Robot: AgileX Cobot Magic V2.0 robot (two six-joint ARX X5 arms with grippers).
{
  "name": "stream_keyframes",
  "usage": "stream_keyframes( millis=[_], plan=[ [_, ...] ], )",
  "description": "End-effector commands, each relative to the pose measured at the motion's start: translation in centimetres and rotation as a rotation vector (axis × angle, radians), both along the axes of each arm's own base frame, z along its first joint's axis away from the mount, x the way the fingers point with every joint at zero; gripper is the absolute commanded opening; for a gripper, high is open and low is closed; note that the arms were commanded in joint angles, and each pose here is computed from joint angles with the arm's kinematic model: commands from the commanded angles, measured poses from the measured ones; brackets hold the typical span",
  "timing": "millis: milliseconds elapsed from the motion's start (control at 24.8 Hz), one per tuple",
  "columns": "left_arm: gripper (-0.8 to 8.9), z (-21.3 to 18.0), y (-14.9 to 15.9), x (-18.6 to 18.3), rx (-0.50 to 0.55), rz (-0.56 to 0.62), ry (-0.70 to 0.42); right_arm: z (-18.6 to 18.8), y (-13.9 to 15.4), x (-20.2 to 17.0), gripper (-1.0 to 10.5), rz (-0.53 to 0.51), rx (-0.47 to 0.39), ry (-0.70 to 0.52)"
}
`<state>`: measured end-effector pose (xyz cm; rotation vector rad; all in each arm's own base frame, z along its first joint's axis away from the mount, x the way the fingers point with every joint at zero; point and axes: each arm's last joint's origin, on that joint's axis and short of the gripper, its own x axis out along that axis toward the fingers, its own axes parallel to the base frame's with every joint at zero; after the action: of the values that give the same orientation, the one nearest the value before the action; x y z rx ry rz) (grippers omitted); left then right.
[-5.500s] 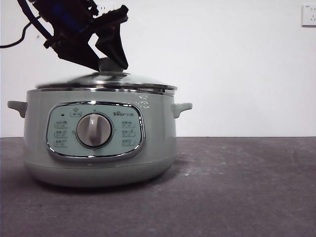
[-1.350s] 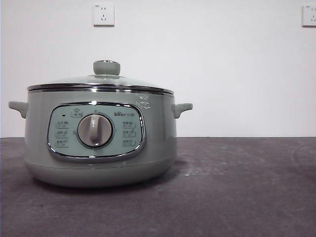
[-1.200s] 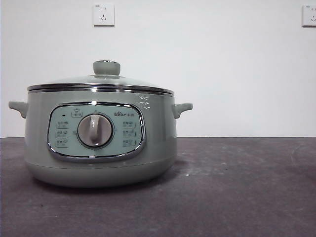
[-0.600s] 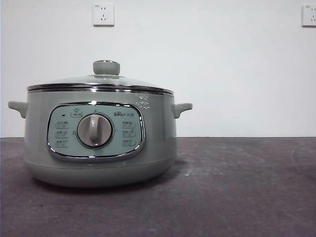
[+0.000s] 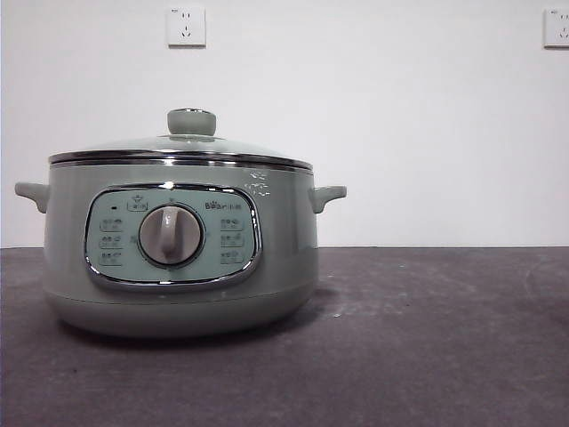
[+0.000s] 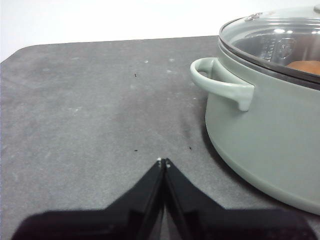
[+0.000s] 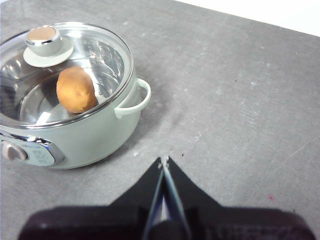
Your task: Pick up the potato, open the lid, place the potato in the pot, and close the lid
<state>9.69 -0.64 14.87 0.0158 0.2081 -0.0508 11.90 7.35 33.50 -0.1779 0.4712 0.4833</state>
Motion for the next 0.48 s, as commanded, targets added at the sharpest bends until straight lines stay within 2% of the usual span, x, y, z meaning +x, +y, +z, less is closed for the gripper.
stream_keyframes(
  millis=[40,201,322,483],
  plan=[
    [-0.04,-0.4,0.0,0.0,-0.009,0.004,0.007,0.2,-0.8,-0.7,-0.2,-0.034,0.012,-0.030],
    [-0.04,-0.4,0.0,0.0,-0.009,0.004,0.007,-0.3,-3.2,-1.3,-0.2,-0.083,0.053,-0.146],
    [-0.04,-0.4,0.0,0.0,-0.009,0.004,0.007,-3.6,-4.9,-2.3,-0.2,-0.088,0.132,-0.218],
    [-0.04,-0.4,0.0,0.0,-0.009,0.004,0.007,-9.0,-6.0,-3.1,-0.2,-0.188,0.122,-0.237]
  ],
)
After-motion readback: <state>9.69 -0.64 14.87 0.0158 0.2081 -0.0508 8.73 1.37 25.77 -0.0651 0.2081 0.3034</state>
